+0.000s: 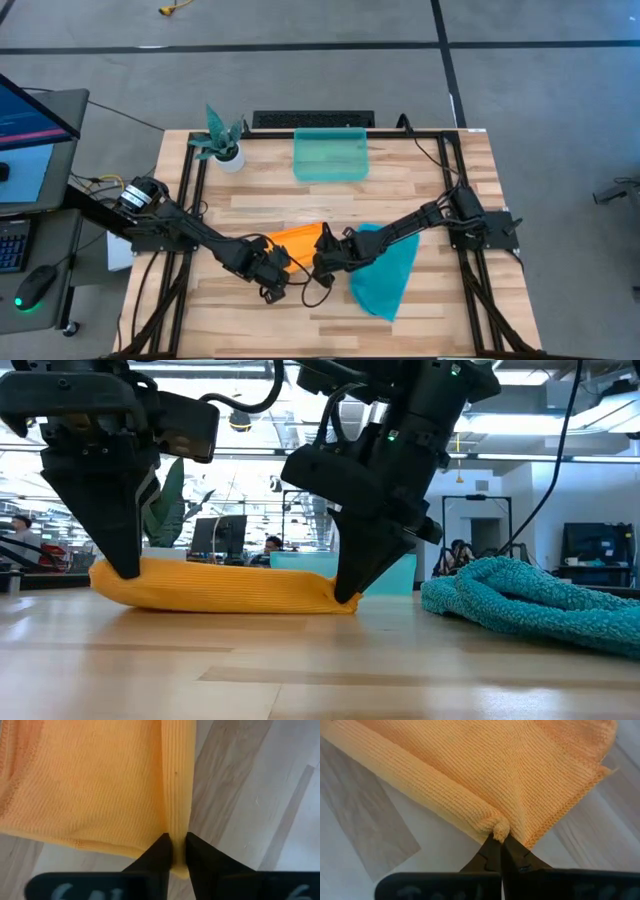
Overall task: Roll microfiber towels into tight, uniform cylinder then place into a basket
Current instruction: Roll the yellow microfiber cloth
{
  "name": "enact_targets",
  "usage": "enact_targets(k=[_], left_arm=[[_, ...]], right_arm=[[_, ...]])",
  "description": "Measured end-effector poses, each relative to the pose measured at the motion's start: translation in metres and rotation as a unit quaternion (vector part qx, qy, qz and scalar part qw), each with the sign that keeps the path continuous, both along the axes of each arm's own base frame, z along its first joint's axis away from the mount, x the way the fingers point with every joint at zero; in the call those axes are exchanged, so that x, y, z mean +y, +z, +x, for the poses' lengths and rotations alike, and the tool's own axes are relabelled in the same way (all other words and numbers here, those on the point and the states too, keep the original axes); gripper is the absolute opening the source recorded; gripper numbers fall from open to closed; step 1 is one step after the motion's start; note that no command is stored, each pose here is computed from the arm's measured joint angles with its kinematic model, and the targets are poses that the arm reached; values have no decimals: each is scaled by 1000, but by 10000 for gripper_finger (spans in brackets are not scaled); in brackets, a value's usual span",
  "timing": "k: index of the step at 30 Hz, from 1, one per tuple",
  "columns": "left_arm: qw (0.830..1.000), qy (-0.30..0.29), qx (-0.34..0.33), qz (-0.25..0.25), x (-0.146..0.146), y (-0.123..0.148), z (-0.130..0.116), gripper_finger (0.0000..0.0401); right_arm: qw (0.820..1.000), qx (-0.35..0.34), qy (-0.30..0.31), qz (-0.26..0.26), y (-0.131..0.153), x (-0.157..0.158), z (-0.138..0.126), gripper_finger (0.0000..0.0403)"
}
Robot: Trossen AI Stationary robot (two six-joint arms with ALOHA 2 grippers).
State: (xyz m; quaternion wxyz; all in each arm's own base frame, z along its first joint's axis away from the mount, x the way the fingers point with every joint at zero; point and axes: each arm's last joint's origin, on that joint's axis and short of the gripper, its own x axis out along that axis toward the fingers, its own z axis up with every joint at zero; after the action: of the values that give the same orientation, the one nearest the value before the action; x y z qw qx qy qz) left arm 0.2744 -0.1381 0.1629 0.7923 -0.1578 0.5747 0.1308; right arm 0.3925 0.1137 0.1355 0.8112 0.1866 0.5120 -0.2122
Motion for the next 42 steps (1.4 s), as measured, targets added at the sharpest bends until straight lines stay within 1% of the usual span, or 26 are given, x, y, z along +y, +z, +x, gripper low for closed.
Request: enact_targets(k=[7, 11, 16, 20, 25, 29, 30, 32, 39, 42], left_arm=[[1000, -8, 1, 2, 0, 0, 0, 114], [999, -31, 4, 5, -1, 0, 0, 129], [999, -44, -11, 10, -5, 7, -5, 126], [998, -52, -32, 32, -11, 12, -9, 117], [988, -114, -77, 63, -29, 16, -14, 112], [972, -180, -135, 68, -47, 17, -10, 112], [968, -189, -148, 70, -49, 18, -9, 112], [966, -186, -163, 70, -50, 15, -3, 112], [975, -164, -108, 106, -36, -6, 3, 111], [978, -146, -93, 116, -31, -10, 4, 111]], right_arm=[[1000, 2, 2, -2, 0, -1, 0, 8], [1000, 3, 0, -2, 0, -3, 1, 8], [1000, 3, -3, -2, 0, -6, 1, 8], [1000, 3, -3, -2, 0, -6, 1, 8], [1000, 2, -3, -2, 0, -6, 1, 8], [1000, 2, -3, -2, 0, -6, 1, 8], [1000, 2, -3, -2, 0, -6, 1, 8], [1000, 2, -3, -2, 0, -6, 1, 8], [1000, 5, -3, -3, -1, -6, 1, 8], [1000, 6, -3, -3, -1, -6, 1, 8]])
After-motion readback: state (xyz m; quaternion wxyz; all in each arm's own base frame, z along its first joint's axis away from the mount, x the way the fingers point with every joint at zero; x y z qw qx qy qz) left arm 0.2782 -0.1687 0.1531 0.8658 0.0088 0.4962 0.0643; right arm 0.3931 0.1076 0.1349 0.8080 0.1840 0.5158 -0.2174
